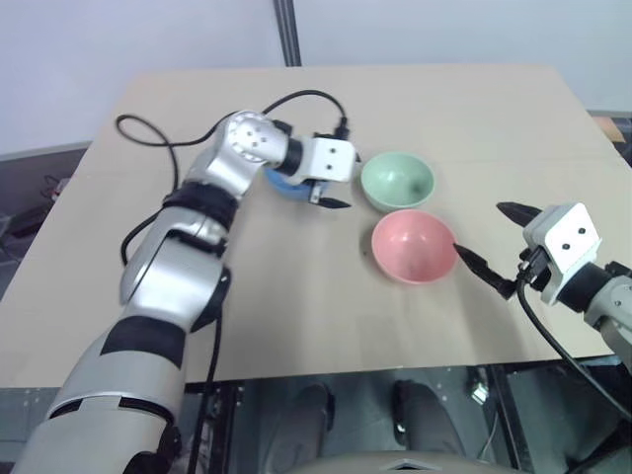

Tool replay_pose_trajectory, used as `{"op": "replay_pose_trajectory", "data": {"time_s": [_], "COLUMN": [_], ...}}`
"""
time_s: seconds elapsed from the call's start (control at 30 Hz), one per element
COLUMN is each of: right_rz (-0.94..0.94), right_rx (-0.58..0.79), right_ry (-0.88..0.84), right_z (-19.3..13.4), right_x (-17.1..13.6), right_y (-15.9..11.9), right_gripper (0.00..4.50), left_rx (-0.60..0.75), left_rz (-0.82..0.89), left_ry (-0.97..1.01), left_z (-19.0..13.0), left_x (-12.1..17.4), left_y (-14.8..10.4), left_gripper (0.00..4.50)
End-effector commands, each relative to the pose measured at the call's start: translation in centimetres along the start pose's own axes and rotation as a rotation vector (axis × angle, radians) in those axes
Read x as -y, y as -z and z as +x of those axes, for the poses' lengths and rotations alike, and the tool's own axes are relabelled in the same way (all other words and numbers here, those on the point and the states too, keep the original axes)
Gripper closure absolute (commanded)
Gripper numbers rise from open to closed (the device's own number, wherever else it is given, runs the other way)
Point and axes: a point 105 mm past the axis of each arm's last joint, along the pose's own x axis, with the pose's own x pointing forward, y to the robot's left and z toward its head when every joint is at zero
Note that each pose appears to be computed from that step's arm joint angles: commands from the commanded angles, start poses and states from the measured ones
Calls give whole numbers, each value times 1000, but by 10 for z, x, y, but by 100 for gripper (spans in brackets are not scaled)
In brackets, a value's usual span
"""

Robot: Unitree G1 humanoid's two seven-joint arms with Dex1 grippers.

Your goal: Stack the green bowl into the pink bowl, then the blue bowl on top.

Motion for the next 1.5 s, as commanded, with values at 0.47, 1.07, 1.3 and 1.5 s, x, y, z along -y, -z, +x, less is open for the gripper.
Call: {"op": "replay_pose_trajectory", "data": {"time_s": [0.47, 1.07, 1.3, 1.5], "right_rz": [-13, 104, 110, 97], "right_rx": [28, 145, 179, 203], "right_ry": [167, 24, 54, 76], "right_z": [-19, -41, -67, -62], "right_x": [-2, -8, -2, -2], "right_y": [-9, -6, -5, -7], "right_gripper": [0, 0, 0, 0], "left_rx": [-77, 322, 416, 476], "left_rz": [343, 264, 268, 275], "left_ry": [55, 140, 215, 347], "left_z": [38, -22, -18, -13], "left_x": [-3, -16, 0, 28], "left_y": [-27, -74, -89, -98], "left_gripper": [408, 447, 447, 355]}}
